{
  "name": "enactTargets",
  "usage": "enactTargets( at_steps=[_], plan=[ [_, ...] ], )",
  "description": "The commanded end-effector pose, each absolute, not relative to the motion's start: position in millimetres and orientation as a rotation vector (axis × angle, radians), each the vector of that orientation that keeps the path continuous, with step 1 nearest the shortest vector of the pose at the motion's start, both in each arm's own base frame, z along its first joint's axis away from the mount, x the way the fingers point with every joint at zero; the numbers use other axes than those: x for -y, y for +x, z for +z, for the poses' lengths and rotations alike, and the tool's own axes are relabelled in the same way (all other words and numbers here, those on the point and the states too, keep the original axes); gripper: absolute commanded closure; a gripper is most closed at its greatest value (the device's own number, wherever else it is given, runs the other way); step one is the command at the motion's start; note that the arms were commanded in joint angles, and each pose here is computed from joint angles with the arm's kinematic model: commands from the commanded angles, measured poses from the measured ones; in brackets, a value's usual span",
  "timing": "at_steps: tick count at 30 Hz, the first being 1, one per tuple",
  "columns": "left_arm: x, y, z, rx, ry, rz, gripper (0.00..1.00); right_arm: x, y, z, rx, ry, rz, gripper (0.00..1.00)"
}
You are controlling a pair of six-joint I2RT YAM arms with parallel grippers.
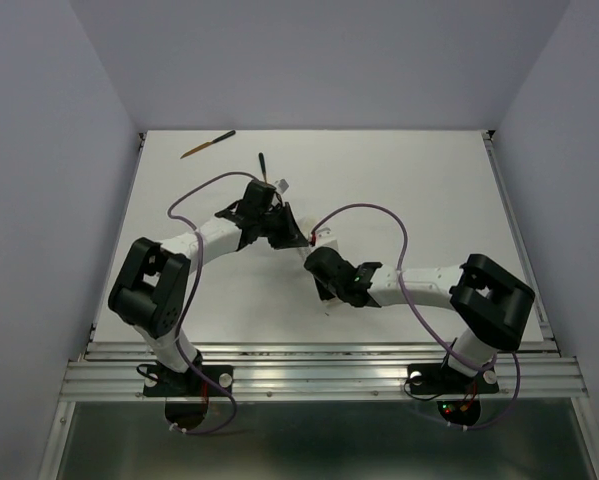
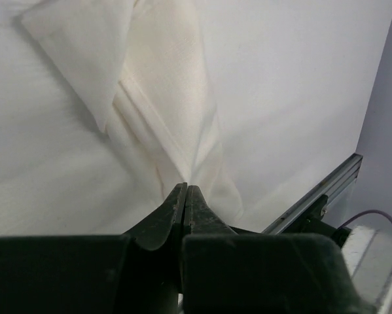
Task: Fold the napkin into a case and place the utensils inside
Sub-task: Smooth out the smaller rectangle-folded napkin at the center of the board.
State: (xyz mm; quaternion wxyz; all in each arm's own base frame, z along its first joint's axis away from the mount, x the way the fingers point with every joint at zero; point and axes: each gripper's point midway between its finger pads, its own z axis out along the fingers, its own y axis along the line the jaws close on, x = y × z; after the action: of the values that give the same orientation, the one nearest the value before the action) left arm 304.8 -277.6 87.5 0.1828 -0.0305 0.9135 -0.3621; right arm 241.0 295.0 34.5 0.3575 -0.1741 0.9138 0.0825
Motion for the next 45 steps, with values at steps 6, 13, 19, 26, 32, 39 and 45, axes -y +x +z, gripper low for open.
enactTargets(
  at_steps=[6,13,19,26,32,39,45],
  plan=[
    [303,346,104,-2.498,-0.044,-1.072,1.0,-305,240,46,-2.316,-0.447,0.29,0.99],
    [302,347,71,-2.595,-0.058,-1.011,1.0,-306,242,49,-2.308,-0.447,0.288,0.99],
    [291,342,40,-2.689,-0.072,-0.92,1.0,-301,243,59,-2.298,-0.436,0.273,0.68],
    [288,346,36,-2.702,-0.016,-0.905,1.0,-289,247,98,-2.235,-0.386,0.263,0.43],
    [285,349,36,-2.702,0.0,-0.9,1.0,-286,245,110,-2.22,-0.32,0.3,0.61],
    [283,350,36,-2.701,0.02,-0.898,1.0,-268,258,104,-2.274,-0.157,0.349,0.73],
    [283,351,37,-2.699,0.027,-0.902,1.0,-282,250,82,-2.35,-0.212,0.391,0.8]
  ],
)
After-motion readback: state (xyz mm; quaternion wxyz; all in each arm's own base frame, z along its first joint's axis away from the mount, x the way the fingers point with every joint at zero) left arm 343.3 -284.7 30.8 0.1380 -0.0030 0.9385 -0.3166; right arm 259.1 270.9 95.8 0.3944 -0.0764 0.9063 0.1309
